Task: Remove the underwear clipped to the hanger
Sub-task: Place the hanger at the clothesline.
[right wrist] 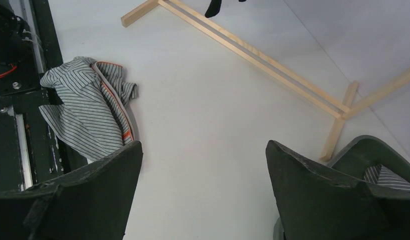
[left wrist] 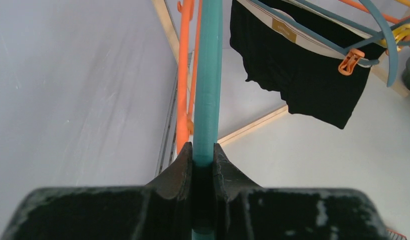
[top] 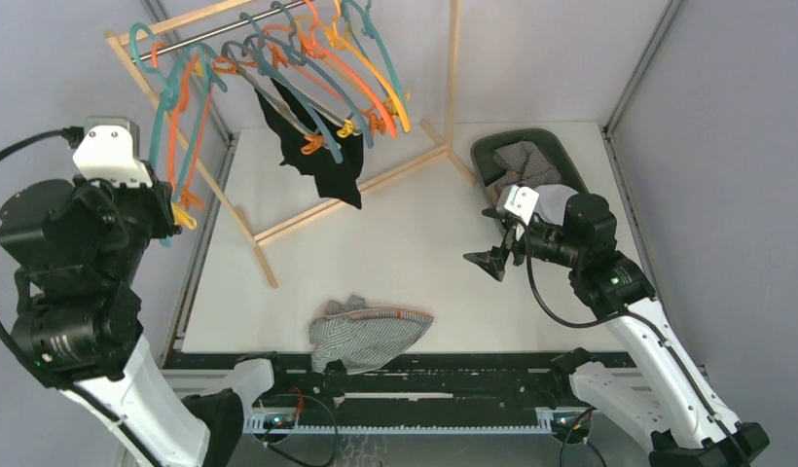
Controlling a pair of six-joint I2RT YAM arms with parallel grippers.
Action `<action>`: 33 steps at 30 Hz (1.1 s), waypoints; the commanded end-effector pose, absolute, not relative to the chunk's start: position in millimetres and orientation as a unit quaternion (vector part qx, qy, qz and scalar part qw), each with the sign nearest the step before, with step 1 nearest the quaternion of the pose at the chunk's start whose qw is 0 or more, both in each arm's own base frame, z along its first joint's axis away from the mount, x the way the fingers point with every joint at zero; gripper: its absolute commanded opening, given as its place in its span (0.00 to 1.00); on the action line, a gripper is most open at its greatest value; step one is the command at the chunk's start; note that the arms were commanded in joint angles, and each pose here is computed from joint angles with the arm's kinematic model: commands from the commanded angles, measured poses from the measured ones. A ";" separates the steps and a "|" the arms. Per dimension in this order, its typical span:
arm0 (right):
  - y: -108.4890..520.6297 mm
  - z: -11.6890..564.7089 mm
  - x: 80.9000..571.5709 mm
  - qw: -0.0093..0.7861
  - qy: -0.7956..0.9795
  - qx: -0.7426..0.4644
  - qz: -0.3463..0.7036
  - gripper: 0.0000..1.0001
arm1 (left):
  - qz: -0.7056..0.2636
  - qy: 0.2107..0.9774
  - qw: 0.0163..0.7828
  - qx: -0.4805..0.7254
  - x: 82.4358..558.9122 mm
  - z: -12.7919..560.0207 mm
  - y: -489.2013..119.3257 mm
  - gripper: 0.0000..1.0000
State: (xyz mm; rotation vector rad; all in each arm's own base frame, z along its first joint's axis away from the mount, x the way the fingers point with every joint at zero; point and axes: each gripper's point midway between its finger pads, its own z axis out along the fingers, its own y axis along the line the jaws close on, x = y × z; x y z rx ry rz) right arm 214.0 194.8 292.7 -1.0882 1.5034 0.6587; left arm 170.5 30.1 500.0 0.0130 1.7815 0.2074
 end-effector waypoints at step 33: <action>189.4 284.7 208.8 0.548 0.632 -0.483 0.256 0.91 | 0.156 0.717 0.679 0.005 258.7 536.2 43.8 0.00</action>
